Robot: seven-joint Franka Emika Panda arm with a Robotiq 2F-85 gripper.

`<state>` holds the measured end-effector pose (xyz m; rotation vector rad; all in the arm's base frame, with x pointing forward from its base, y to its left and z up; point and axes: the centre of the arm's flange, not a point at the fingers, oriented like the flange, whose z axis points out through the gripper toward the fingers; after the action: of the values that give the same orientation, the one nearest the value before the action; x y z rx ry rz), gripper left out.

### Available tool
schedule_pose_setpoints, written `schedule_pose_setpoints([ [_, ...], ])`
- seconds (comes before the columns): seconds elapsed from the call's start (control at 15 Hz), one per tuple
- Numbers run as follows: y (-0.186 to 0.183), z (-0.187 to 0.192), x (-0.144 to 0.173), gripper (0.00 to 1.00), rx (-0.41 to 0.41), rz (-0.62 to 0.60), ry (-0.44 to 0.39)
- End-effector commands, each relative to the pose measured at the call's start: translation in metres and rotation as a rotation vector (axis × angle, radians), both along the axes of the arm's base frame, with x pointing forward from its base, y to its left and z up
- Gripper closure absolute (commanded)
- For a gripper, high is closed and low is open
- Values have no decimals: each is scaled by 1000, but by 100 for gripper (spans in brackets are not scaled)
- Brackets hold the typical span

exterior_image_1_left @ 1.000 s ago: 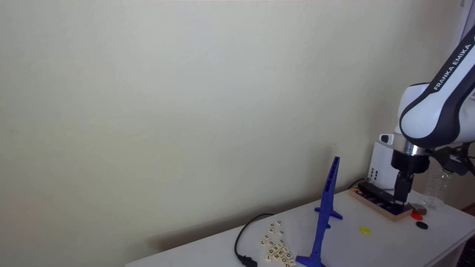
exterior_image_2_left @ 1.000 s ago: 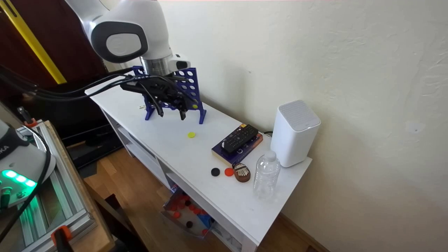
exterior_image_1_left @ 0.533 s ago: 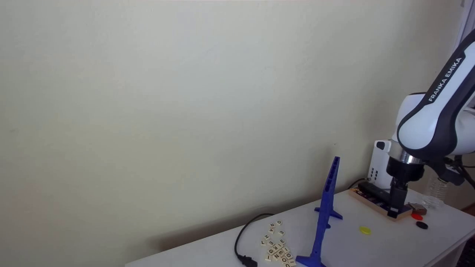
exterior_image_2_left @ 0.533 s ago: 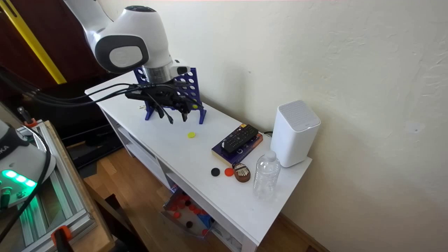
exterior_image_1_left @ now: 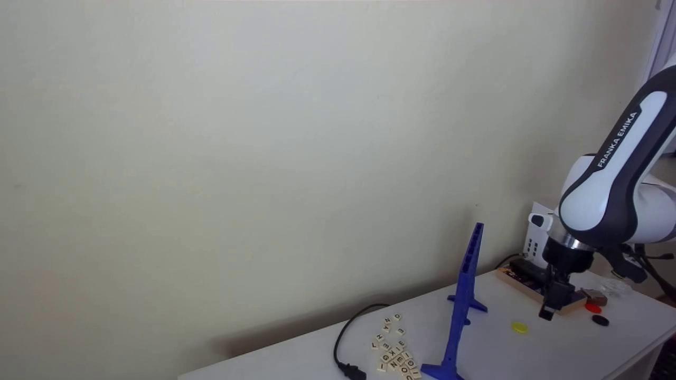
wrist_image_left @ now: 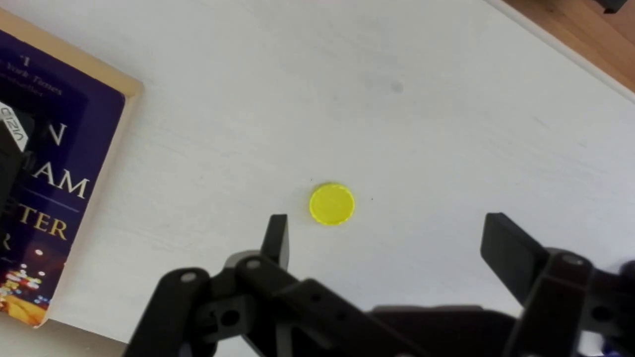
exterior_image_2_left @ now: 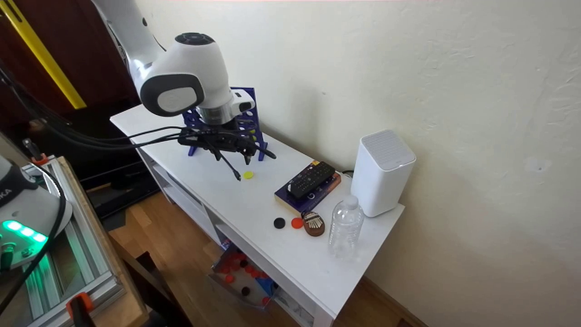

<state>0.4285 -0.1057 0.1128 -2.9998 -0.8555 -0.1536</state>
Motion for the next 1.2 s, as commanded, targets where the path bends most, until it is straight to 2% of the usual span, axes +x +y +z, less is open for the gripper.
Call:
schedule_pose_setpoints([
  [0.0,-7,-26,10,0,33,11,-25],
  [0.53,-16,-55,16,0,46,25,-69],
  [1.13,-18,-73,25,0,80,35,-78],
])
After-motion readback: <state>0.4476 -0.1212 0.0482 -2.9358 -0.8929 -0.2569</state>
